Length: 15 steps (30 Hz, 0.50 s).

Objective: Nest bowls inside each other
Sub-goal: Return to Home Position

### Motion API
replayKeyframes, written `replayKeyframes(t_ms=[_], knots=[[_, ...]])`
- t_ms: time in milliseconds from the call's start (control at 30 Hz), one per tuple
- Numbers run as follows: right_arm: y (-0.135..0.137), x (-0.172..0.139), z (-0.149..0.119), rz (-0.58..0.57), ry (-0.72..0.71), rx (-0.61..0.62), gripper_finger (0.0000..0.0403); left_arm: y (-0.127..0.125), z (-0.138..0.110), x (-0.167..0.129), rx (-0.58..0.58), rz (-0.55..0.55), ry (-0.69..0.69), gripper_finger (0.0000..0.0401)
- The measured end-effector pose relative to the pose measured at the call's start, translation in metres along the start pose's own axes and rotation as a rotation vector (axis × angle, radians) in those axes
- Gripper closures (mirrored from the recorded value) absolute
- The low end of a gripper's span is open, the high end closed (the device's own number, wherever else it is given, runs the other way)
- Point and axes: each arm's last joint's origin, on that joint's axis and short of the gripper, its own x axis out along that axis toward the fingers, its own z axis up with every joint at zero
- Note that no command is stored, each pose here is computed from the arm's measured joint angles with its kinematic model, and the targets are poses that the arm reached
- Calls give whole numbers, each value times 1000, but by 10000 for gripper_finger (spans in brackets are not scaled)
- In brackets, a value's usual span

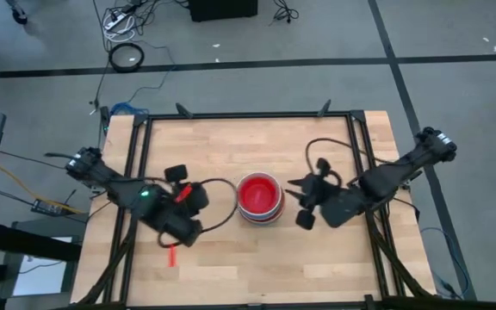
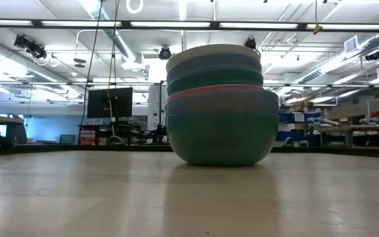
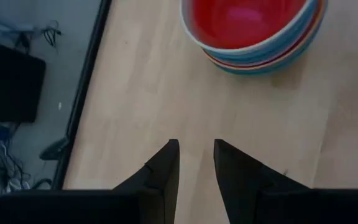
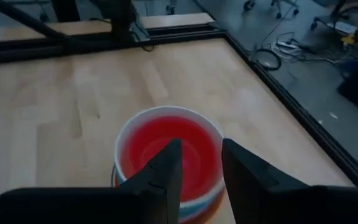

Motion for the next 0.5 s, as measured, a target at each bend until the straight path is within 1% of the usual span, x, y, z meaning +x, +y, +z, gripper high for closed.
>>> replayKeyframes(t_ms=[67,200,267,333,367,400,433,500], knots=[[-6,-11,-1,-6,-6,25,303,3,-7,-9,-5,10,-32,293],[-16,-31,4,63,-33,56,303,13,-24,-24,-40,30,-152,293],[-20,-38,8,119,-56,26,304,18,-33,-30,-67,23,-239,293],[-22,-45,14,180,-99,-31,303,25,-43,-36,-75,19,-332,293],[-23,-48,17,214,-124,-72,303,28,-49,-37,-80,37,-374,293],[-22,-52,21,244,-158,-86,303,32,-54,-38,-92,52,-408,293],[-21,-55,25,269,-196,-62,303,35,-59,-38,-116,53,-426,293],[-19,-60,31,301,-251,-13,303,40,-68,-37,-165,16,-423,293]])
